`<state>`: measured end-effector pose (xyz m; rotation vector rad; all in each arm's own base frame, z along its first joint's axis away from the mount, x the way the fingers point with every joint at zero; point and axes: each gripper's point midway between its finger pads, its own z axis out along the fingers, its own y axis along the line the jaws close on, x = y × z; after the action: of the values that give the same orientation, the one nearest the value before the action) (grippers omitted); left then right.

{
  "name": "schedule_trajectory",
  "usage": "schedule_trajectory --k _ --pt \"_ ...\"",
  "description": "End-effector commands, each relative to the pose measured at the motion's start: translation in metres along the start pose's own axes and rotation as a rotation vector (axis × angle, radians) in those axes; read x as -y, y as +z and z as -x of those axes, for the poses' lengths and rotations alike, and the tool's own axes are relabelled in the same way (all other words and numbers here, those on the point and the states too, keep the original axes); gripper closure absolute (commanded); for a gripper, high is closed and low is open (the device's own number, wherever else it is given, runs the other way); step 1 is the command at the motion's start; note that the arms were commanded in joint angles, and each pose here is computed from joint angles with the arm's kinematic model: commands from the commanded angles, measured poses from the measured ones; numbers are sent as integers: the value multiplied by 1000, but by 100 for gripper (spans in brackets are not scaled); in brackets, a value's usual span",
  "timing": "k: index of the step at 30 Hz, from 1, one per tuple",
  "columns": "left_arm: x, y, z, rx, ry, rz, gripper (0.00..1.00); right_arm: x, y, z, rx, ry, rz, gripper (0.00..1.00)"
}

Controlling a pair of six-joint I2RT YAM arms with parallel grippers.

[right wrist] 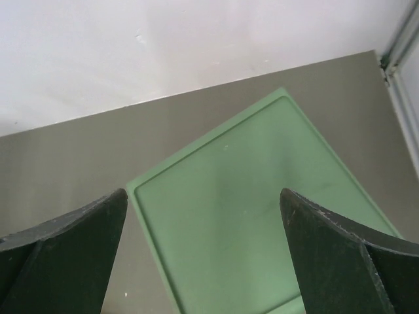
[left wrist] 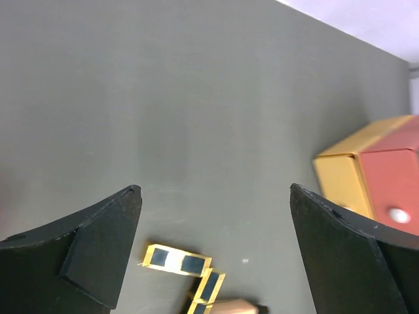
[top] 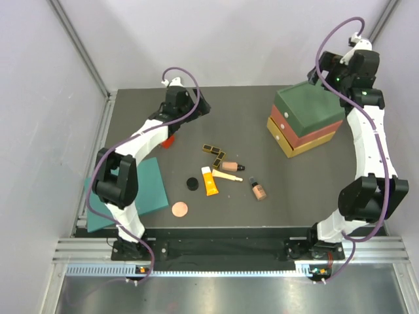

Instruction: Organize the makeup

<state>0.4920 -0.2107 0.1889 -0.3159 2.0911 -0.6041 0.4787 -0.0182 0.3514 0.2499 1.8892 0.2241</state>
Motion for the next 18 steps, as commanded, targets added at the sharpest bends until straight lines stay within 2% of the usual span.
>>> schedule_trajectory --k 1,4,7,8,10,11,13,14,18 --pt "44 8 5 0 -37 -125 1 -12 -10 13 40 -42 36 0" --pt "60 14 -6 -48 -84 -201 1 -12 -6 8 22 -40 38 0" --pt "82 22 -15 -65 -145 -320 1 -10 1 -7 -38 -49 42 18" --pt "93 21 -21 -101 -157 -389 1 -9 4 -12 -57 -51 43 41" --pt "109 29 -28 -108 -203 -471 1 -8 10 -27 -109 -41 54 58" --pt "118 28 -32 -125 -210 -511 1 -6 13 -33 -129 -35 51 75" --pt "134 37 -41 -163 -245 -556 1 -6 20 -48 -172 -8 58 94" --pt "141 39 -43 -180 -253 -572 1 -5 23 -53 -188 -4 56 100" --pt "184 41 -53 -249 -258 -679 4 -1 33 -75 -249 22 53 100"
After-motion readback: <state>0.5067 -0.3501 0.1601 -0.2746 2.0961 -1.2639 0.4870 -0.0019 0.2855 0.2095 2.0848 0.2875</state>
